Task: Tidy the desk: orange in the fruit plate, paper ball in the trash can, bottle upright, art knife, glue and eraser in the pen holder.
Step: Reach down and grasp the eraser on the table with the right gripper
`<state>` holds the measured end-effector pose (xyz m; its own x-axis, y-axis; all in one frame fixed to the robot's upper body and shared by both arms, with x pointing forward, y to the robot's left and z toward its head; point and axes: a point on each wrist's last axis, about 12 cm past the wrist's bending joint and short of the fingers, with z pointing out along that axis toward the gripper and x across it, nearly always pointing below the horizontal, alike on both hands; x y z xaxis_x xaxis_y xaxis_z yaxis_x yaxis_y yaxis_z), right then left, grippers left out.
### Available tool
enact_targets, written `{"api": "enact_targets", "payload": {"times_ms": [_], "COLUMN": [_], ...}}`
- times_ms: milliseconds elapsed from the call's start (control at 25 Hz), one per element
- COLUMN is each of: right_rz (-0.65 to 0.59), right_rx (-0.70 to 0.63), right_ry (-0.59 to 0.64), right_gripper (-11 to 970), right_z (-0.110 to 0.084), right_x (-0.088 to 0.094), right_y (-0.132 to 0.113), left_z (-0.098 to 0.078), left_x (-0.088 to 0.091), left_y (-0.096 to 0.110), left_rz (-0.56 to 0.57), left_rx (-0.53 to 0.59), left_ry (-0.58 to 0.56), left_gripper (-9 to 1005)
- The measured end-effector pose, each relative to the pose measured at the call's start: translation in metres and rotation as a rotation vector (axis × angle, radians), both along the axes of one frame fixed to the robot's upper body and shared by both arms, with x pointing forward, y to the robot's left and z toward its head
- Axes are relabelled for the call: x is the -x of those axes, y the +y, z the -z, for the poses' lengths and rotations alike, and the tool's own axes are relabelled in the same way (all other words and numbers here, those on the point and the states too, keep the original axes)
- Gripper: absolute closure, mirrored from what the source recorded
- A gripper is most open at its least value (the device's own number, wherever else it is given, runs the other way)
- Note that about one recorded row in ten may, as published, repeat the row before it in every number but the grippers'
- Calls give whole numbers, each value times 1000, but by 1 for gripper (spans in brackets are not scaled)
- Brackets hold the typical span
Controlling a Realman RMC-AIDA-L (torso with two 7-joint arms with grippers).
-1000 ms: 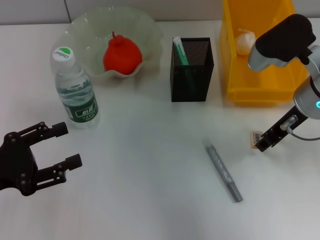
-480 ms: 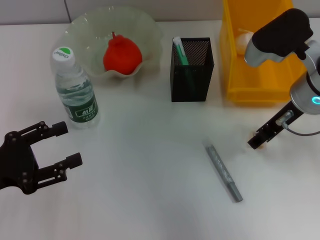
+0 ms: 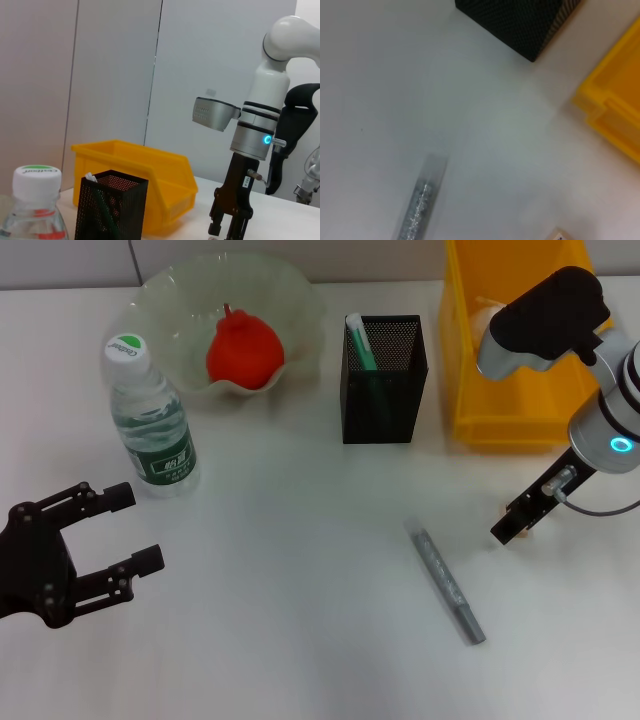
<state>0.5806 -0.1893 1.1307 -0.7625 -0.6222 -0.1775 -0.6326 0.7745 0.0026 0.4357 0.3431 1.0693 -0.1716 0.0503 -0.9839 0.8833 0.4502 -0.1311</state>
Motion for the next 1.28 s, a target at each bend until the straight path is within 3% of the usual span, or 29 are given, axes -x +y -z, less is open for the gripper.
{"api": "enact_targets", "payload": {"times_ms": [520,880,1120,1280], "right_rz": [6,-19,-31,-14], "right_rx": [-2,-22,-26,-7], "right_ry": [-5,-61,-82,-61], "right_gripper": [456,558,628,596], "right_z": [3,-29,-39,-34], "right_x": [-1,6,8,5], "right_y": [-1,3,5,2], "left_z": [0,0,1,1], "left_x": [0,0,2,2], "left_y": [0,0,1,1], "left_rz": [3,2,-4,-4], "left_rx": [-1,-1,0,0], "left_ry": [1,1,3,3], "left_gripper": [227,227,227,227]}}
